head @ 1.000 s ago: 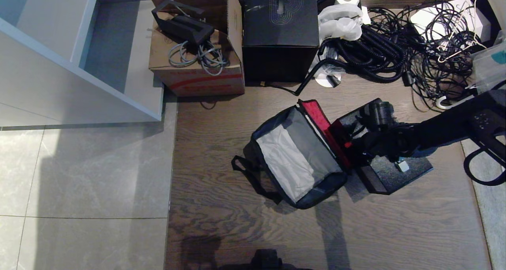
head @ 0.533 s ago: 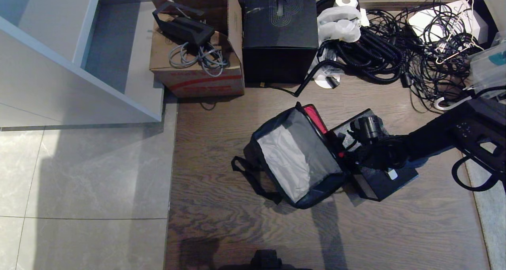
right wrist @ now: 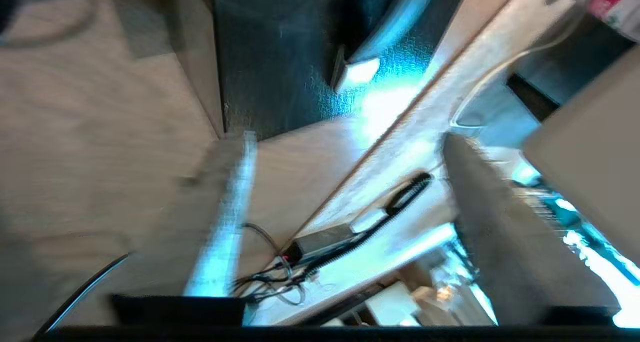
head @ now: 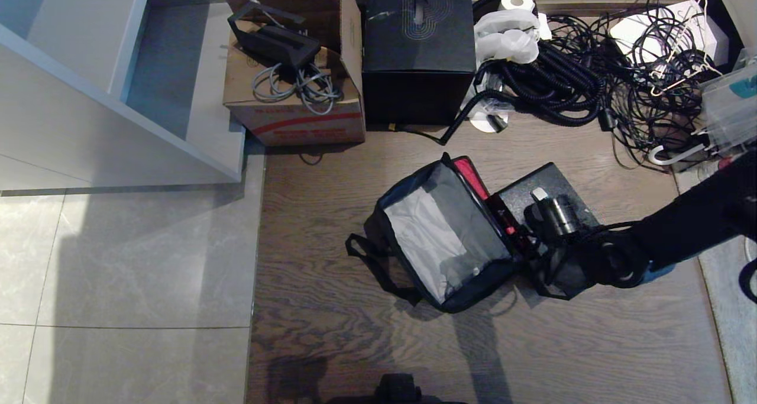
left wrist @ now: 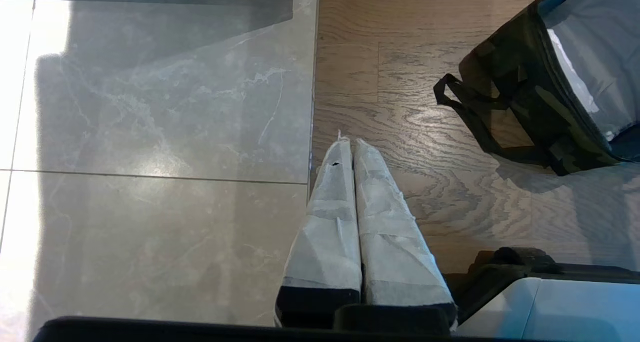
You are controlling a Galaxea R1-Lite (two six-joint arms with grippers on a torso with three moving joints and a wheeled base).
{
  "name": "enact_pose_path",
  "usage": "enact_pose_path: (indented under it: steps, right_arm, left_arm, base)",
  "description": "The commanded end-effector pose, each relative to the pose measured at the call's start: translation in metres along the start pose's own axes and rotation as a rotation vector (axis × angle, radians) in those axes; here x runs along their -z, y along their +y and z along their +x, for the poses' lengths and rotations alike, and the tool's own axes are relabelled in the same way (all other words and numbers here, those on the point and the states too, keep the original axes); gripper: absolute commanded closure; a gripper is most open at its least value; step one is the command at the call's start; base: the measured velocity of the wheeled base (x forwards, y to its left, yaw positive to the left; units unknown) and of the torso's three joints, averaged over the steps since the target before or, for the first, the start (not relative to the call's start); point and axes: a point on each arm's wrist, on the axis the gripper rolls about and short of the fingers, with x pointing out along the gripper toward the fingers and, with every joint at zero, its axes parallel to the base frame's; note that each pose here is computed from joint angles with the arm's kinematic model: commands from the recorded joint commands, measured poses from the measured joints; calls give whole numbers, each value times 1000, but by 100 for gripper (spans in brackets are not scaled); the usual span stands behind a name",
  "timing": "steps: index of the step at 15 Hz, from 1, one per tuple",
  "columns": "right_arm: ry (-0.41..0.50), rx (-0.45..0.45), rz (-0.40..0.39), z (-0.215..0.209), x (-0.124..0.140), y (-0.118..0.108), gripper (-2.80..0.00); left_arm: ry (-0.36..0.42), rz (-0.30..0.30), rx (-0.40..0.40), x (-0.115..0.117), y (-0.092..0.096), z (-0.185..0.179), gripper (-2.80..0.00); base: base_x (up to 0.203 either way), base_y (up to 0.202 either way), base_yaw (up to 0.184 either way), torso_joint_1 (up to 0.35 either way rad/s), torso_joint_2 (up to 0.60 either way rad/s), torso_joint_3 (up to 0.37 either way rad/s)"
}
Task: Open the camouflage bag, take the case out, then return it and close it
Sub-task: Release the handle, then grip the handle again
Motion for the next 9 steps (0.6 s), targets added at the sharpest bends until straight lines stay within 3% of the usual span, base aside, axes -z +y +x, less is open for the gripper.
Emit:
enact_pose_path:
  steps: [1,6,9]
  right_arm:
    - [-81,-13,66,-35,4,-34,0]
    - [-172,-67,131,-105,79,-83,0]
    - [-292,-61,251,-149,146,-108,0]
  left_arm:
    - [0,-1,0,0,0,0,0]
    - [0,-1,0,0,0,0,0]
    - [0,-1,0,0,0,0,0]
  base:
    - [0,0,0,0,0,0]
    - [0,0,0,0,0,0]
    - [0,0,0,0,0,0]
